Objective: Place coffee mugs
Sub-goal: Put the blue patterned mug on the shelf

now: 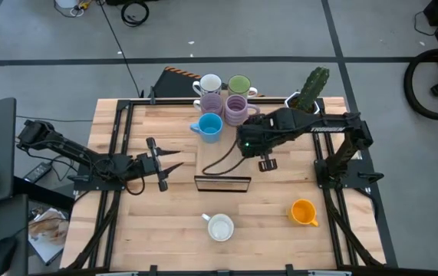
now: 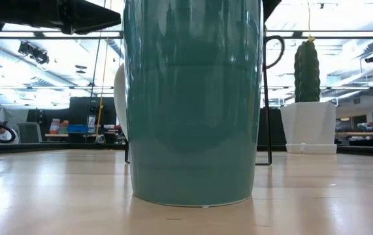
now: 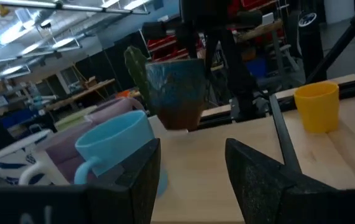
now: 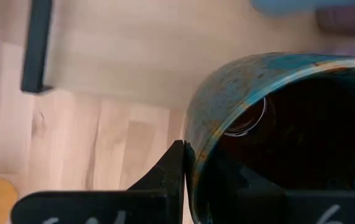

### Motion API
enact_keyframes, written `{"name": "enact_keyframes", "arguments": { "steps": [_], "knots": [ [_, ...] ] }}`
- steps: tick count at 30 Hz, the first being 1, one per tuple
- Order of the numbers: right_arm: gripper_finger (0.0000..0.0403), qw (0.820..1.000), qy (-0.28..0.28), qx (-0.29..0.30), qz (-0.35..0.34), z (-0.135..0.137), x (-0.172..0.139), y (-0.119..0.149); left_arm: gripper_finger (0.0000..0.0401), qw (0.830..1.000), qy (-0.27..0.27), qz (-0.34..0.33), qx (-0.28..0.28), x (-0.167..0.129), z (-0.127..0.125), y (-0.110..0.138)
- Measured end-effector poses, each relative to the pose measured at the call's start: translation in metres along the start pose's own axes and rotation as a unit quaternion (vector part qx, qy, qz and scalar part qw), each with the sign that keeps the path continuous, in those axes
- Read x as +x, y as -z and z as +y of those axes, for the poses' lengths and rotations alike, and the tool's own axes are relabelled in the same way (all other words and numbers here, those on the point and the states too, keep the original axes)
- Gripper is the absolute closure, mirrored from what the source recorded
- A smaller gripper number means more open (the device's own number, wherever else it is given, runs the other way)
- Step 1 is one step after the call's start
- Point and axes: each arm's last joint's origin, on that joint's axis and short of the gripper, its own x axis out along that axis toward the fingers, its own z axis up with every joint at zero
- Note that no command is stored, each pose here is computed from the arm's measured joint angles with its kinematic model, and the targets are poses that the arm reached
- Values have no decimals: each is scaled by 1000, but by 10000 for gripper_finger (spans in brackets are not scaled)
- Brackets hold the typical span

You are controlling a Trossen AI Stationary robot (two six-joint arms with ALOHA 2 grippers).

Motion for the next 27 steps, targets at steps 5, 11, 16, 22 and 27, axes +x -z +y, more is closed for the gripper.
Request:
{"name": "enact_keyframes", "arguments": {
  "steps": [5,11,16,22,27],
  "knots": [
    [357,998,-20,-29,-47,-7,3,-9,213,1000,-3,-5,11,0,1,-1],
    [357,998,-20,-53,-33,-13,15,-13,213,1000,-4,-7,22,0,1,-2],
    [348,998,0,-55,-7,-21,27,-16,213,1000,-5,-10,21,0,1,-2],
    [309,999,-11,-48,-19,-28,30,-16,213,1000,-5,-11,20,0,1,-2],
    [291,999,-5,-29,-22,-33,30,-16,213,1000,-5,-11,18,0,1,-2]
  ]
}}
